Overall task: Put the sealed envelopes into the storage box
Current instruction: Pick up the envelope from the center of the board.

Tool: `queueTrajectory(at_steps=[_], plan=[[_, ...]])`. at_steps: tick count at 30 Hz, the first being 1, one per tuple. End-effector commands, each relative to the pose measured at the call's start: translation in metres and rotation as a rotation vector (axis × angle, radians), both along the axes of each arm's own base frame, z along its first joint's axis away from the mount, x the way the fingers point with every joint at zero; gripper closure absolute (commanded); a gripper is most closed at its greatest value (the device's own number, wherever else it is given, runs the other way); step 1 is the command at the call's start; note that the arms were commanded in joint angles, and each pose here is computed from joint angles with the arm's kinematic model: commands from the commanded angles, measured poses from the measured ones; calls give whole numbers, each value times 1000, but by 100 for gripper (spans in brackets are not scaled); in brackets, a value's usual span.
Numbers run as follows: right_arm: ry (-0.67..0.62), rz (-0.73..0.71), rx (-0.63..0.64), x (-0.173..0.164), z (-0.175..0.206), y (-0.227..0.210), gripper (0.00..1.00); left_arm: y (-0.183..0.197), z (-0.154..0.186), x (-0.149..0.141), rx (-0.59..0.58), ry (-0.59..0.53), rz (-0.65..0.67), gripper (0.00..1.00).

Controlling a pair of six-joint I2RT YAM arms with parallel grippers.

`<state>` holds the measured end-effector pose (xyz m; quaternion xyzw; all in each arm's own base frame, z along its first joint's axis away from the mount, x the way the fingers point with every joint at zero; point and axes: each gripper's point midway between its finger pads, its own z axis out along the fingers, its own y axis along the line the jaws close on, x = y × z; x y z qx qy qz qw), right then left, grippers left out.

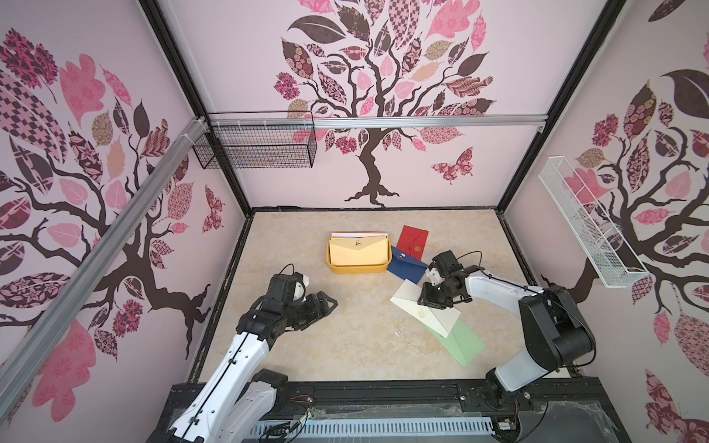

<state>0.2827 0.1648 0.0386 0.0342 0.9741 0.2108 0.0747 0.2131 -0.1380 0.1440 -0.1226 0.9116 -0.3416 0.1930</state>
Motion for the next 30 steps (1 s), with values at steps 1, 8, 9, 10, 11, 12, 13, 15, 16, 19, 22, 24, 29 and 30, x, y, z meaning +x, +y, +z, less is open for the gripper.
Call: queueTrajectory(at_steps=[1,8,9,10,11,12,13,15,16,19,22,24,29,30], plan=[[-9,12,45,-2,9,6,71,-3,0,1,-5,-11,-13,23],[-36,25,93,-1,19,13,84,-3,-1,1,-3,-8,-12,23],[-38,26,104,-2,20,15,82,-3,-1,1,-3,-7,-12,23],[-39,26,112,-2,21,16,76,-3,-1,1,-2,-7,-12,23],[-39,30,128,-3,22,18,73,-3,-1,1,-2,-6,-12,23],[-36,38,147,-5,23,21,70,-2,-1,1,-1,-6,-11,23],[-36,43,164,-6,23,23,68,-2,-2,1,-1,-5,-11,23],[-29,45,195,-8,22,27,66,-2,-2,2,1,-4,-10,23],[-25,49,205,-11,20,28,65,-2,-2,1,1,-3,-10,23],[-10,59,208,-17,12,30,64,-2,-3,1,1,0,-11,23],[5,67,205,-23,6,32,65,-3,-2,1,-2,-2,-10,23],[-2,77,219,-27,6,35,65,-3,-3,1,-1,-1,-11,23],[-20,95,251,-31,9,42,72,-3,-3,0,-1,0,-12,24],[-23,97,256,-30,10,43,75,-3,-3,0,-2,-1,-12,23]])
